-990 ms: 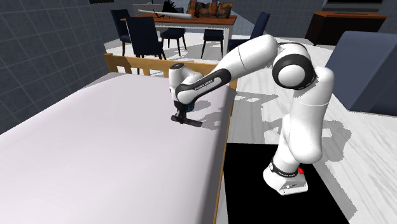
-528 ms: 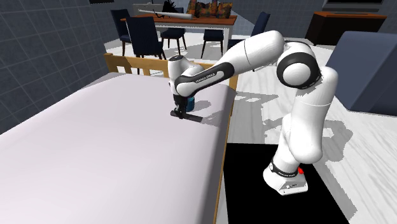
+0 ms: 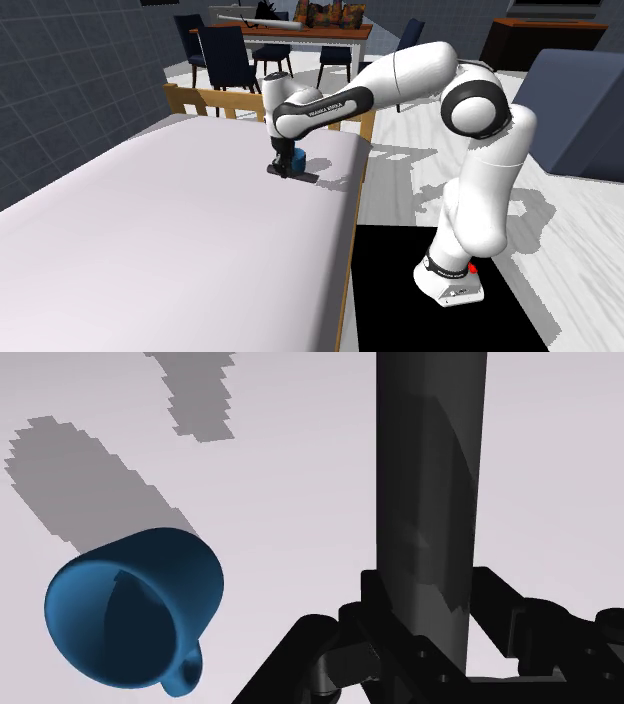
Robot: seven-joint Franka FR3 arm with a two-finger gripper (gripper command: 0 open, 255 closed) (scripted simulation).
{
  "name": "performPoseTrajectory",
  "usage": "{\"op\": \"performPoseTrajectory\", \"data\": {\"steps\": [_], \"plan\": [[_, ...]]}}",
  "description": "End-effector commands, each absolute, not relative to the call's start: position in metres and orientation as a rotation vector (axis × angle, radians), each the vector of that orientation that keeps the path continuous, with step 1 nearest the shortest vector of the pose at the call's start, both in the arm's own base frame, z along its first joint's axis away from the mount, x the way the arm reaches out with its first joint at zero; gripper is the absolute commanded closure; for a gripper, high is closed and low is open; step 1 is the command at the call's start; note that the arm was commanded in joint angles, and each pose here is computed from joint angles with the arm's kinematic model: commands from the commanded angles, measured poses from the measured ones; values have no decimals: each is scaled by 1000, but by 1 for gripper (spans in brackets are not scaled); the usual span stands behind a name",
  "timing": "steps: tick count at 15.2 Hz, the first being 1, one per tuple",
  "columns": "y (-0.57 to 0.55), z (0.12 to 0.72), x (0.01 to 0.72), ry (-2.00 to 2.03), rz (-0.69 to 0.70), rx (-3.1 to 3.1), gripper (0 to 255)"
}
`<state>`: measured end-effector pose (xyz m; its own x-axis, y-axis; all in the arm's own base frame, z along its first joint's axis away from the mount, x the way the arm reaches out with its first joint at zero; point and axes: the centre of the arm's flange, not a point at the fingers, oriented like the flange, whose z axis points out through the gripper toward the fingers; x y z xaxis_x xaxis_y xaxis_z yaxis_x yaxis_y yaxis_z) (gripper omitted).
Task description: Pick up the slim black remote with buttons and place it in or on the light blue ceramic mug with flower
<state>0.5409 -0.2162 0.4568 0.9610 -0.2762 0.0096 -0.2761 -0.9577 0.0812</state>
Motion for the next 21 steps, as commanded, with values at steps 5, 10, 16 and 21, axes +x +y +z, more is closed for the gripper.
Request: {"op": "performPoseTrajectory", "data": {"steps": [5, 10, 16, 21], "plan": [[-217, 488, 540, -427, -3, 3030, 255], [-282, 485, 550, -427, -3, 3030, 255], [-360, 481, 563, -427, -3, 3030, 255], [-425, 478, 573, -427, -3, 3030, 255]]}}
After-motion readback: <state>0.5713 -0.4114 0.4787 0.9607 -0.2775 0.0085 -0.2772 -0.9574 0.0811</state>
